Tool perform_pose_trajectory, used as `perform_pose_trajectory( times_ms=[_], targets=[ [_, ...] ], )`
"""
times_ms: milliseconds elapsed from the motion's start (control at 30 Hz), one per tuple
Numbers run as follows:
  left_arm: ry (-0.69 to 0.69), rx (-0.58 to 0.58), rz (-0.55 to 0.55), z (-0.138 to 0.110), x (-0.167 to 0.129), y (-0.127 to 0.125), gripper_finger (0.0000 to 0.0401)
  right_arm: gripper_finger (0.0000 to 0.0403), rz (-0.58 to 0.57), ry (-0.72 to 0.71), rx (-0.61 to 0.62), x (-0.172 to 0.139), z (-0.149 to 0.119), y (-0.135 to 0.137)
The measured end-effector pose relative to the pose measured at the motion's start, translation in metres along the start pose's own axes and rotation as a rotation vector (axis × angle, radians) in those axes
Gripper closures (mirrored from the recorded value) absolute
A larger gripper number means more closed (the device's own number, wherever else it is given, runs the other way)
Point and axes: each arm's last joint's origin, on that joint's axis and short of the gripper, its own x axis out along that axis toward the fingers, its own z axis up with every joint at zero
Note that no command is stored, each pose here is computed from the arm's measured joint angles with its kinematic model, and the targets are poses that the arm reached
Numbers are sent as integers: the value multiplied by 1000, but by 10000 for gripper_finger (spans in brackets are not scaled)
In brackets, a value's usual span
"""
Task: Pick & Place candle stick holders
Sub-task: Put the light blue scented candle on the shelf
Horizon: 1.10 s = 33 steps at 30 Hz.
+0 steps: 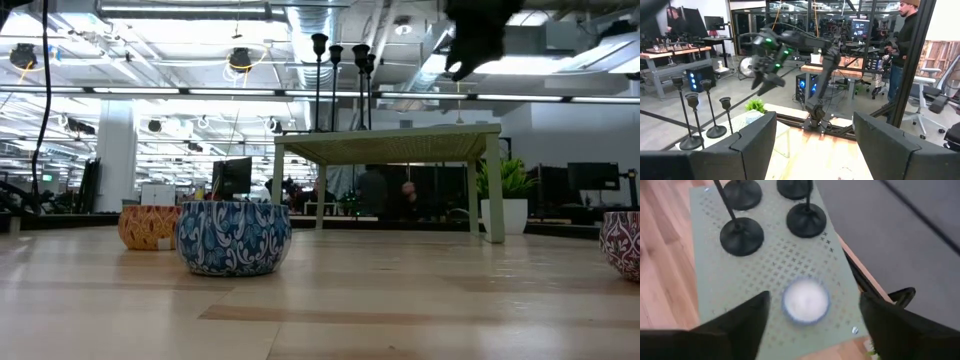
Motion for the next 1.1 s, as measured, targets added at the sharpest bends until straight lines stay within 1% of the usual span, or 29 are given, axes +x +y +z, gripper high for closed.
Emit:
perform_pose_trajectory(
  times_ms=[100,200,300,333,367,467,633,733,900,1100],
  targets=[
    [0,2,0,0,0,0,138,172,-19,-83,61,-3,-37,6],
    [0,13,1,0,0,0,138,261,-14,-196,128,4,-72,12],
    [5,19,18,-1,0,0,138,354,26,-301,155,18,-91,20],
    [6,19,18,-1,0,0,138,377,24,-320,163,23,-95,22],
    [5,19,18,-1,0,0,138,389,14,-329,172,29,-99,24],
    [6,19,18,-1,0,0,138,385,-15,-304,204,42,-108,27],
    [5,17,18,0,0,0,138,400,-7,-241,179,58,-111,32],
    [6,17,18,0,0,0,138,396,-17,-216,178,67,-110,32],
    [6,16,18,0,0,0,138,401,-24,-232,155,79,-102,32],
    [6,16,18,0,0,1,138,402,-33,-254,167,91,-94,25]
  ],
)
